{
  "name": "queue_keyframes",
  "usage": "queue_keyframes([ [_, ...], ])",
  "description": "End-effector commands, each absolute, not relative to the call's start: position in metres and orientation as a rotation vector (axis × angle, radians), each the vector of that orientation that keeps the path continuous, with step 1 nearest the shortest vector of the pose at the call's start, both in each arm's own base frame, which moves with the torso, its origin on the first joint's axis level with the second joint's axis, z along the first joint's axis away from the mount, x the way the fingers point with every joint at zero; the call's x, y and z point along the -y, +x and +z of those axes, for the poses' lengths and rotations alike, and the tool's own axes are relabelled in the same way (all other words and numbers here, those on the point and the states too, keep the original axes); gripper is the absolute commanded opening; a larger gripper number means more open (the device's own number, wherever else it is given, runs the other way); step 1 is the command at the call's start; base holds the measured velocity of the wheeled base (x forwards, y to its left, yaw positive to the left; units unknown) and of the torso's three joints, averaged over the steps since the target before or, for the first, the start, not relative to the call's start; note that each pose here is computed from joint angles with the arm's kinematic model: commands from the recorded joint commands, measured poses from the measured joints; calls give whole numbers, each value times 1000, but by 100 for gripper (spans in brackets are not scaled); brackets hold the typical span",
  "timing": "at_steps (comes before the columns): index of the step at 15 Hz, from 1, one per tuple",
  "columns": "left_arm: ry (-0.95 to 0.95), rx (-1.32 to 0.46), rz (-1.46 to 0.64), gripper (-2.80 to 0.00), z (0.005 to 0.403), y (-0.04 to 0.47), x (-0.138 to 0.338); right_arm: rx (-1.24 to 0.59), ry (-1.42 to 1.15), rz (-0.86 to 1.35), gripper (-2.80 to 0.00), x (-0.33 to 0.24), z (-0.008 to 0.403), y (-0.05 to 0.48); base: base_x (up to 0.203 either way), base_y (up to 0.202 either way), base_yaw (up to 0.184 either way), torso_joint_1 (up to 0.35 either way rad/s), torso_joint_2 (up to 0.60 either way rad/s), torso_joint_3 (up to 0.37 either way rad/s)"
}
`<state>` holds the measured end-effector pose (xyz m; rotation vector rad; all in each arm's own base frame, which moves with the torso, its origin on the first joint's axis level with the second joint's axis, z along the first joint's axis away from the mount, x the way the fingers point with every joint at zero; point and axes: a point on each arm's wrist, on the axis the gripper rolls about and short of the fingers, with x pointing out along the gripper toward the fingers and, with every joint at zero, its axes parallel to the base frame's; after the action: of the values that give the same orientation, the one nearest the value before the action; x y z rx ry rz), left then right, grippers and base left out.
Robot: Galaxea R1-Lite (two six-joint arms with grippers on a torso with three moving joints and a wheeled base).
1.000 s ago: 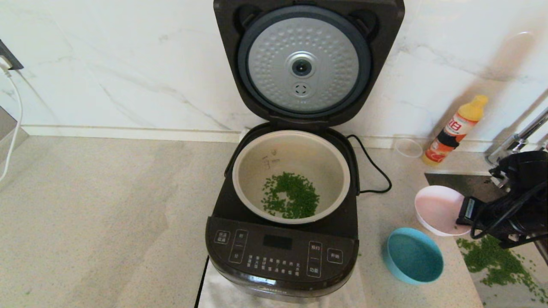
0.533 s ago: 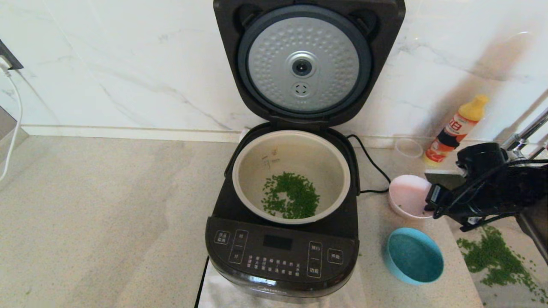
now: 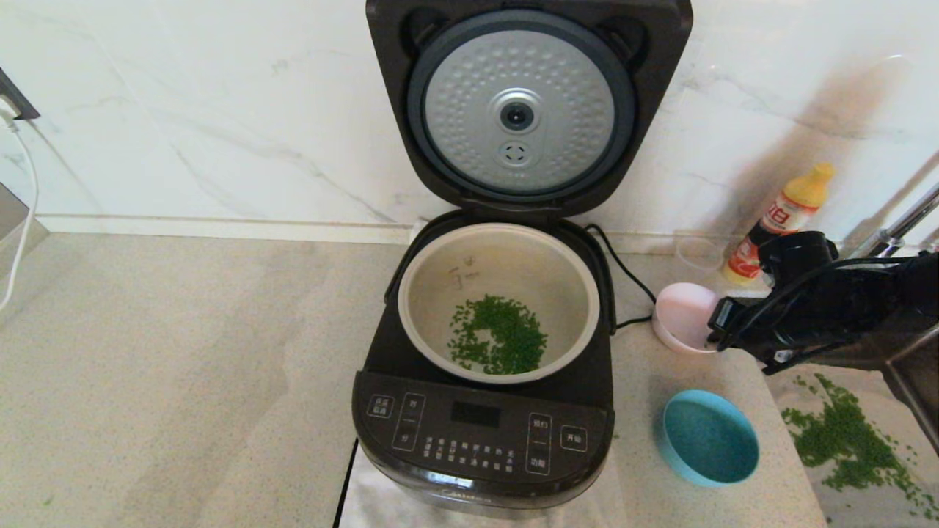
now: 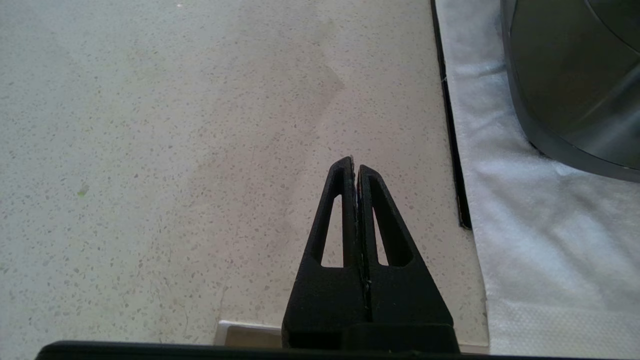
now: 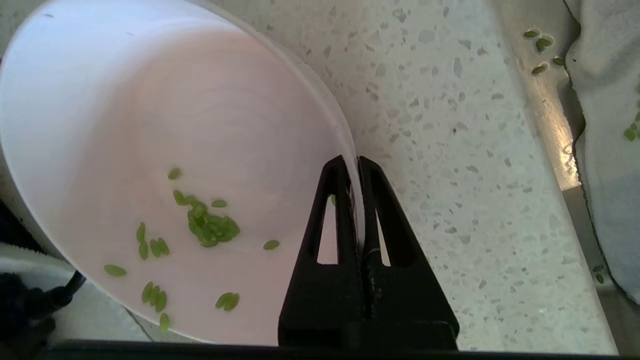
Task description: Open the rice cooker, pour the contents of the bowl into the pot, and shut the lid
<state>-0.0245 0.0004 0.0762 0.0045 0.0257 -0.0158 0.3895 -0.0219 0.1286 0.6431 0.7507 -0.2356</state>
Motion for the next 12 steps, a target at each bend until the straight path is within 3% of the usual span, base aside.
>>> queue_keyframes([
  [1,5,-28,-15,-280,76,-24,0,-751,644,-241,-280,22,126,395,0,0,0,0,0,0],
  [2,5,-27,-15,-280,76,-24,0,-755,640,-253,-280,23,125,396,0,0,0,0,0,0],
  [3,5,-27,-15,-280,76,-24,0,-754,637,-259,0,23,124,397,0,0,0,0,0,0],
  [12,5,-26,-15,-280,76,-24,0,-686,646,-277,0,34,150,388,0,0,0,0,0,0],
])
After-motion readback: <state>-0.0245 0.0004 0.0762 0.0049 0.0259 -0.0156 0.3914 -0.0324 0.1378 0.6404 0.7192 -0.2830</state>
